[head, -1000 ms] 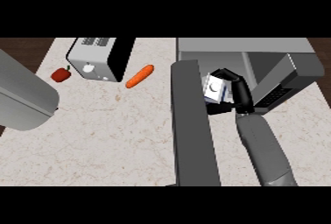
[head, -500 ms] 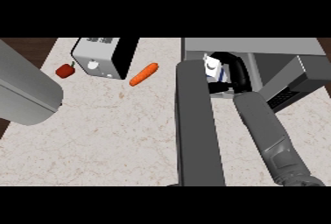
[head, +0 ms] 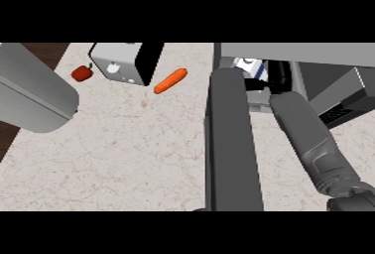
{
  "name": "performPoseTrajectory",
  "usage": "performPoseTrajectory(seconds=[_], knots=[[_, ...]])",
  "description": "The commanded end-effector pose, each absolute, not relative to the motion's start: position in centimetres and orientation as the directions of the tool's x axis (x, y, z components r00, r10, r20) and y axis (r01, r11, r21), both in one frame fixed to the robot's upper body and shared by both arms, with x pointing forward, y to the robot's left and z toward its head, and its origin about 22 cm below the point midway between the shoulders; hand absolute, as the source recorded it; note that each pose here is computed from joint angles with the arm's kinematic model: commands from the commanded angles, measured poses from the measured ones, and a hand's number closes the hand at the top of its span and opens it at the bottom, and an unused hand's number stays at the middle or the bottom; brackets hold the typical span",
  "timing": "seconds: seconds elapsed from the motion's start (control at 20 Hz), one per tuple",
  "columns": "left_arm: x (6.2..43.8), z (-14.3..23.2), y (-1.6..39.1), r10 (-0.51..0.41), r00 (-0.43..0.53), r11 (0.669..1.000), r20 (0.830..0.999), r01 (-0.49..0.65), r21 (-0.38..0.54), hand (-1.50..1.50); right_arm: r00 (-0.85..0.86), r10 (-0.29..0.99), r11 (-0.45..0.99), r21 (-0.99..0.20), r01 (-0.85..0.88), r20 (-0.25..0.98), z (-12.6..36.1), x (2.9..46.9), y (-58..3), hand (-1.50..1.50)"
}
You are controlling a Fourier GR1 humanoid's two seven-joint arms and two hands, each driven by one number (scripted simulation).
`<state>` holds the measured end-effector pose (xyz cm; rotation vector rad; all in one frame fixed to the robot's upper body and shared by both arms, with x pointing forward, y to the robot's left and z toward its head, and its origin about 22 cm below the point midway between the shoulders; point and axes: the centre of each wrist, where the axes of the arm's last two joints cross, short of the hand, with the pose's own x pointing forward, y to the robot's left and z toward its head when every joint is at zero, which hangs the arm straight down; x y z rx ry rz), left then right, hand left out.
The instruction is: Pick up the milk, place it into the microwave and close the microwave
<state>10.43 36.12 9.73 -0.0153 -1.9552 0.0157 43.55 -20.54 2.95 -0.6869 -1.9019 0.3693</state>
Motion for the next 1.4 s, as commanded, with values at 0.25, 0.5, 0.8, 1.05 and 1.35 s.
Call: performPoseTrajectory(seconds=[0.25,0.5,0.8,1.05,1.35], knots=[[12.0,9.8,35.8,0.034,-0.373,0.999,0.927,0.022,-0.028,-1.50,-0.283,0.767,0.638,-0.637,0.432,0.576,4.6,44.4,-22.9,1.50],[12.7,9.4,35.6,0.045,-0.372,0.998,0.927,0.051,-0.029,-1.50,-0.197,0.822,0.557,-0.679,0.479,0.535,3.5,43.6,-25.4,1.50],[13.2,9.7,36.0,-0.012,-0.368,0.999,0.930,0.041,0.029,-1.50,0.079,0.892,0.323,-0.748,0.580,0.446,2.3,42.7,-27.6,-1.50],[13.7,9.4,36.3,-0.021,-0.367,0.999,0.930,0.037,0.037,-1.50,-0.134,0.875,0.464,-0.729,0.503,0.465,4.3,44.0,-25.8,-1.50],[14.9,9.0,35.6,-0.003,-0.349,0.993,0.937,0.111,0.044,-1.50,-0.229,0.827,0.559,-0.708,0.432,0.513,3.6,43.9,-24.4,-1.50]])
